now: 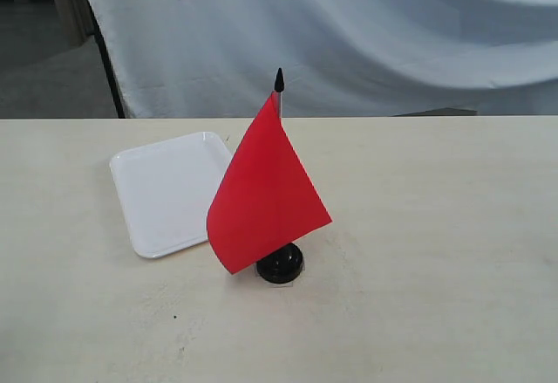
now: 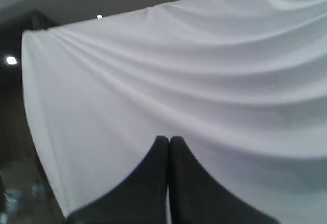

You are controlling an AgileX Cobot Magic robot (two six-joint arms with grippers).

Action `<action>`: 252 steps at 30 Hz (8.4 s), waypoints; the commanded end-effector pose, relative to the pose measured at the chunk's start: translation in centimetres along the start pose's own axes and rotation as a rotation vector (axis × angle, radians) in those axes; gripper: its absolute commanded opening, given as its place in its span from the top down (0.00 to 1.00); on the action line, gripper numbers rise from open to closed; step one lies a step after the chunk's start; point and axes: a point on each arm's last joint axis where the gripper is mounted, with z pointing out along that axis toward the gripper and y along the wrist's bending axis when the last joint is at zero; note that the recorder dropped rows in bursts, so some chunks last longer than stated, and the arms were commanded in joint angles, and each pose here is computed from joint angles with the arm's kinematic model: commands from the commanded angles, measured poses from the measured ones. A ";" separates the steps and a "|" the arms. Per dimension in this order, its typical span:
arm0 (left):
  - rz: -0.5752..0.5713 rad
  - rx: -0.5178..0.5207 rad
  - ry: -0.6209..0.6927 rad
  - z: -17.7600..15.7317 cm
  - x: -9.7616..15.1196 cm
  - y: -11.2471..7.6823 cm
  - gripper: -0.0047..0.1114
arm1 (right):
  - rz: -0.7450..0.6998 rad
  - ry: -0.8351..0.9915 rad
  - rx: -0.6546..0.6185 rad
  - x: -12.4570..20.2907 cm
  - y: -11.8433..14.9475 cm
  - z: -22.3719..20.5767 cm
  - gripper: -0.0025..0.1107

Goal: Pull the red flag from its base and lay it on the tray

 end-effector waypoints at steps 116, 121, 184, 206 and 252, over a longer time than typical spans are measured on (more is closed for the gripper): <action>-0.004 -0.002 -0.003 0.0 0.0 0.0 0.95 | -0.462 1.061 -0.494 21.7 13.3 23.3 0.98; -0.004 -0.002 -0.003 0.0 0.0 0.0 0.95 | -0.724 1.280 -0.443 24.9 18.5 25.9 0.98; -0.004 -0.002 -0.003 0.0 0.0 0.0 0.95 | -1.036 1.415 -0.436 32.2 31.3 25.6 0.72; -0.004 -0.002 -0.003 0.0 0.0 0.0 0.95 | -0.892 1.821 -0.458 26.0 24.1 23.0 0.95; -0.004 -0.002 -0.003 0.0 0.0 0.0 0.95 | -0.313 0.324 0.035 -6.0 2.6 2.1 0.95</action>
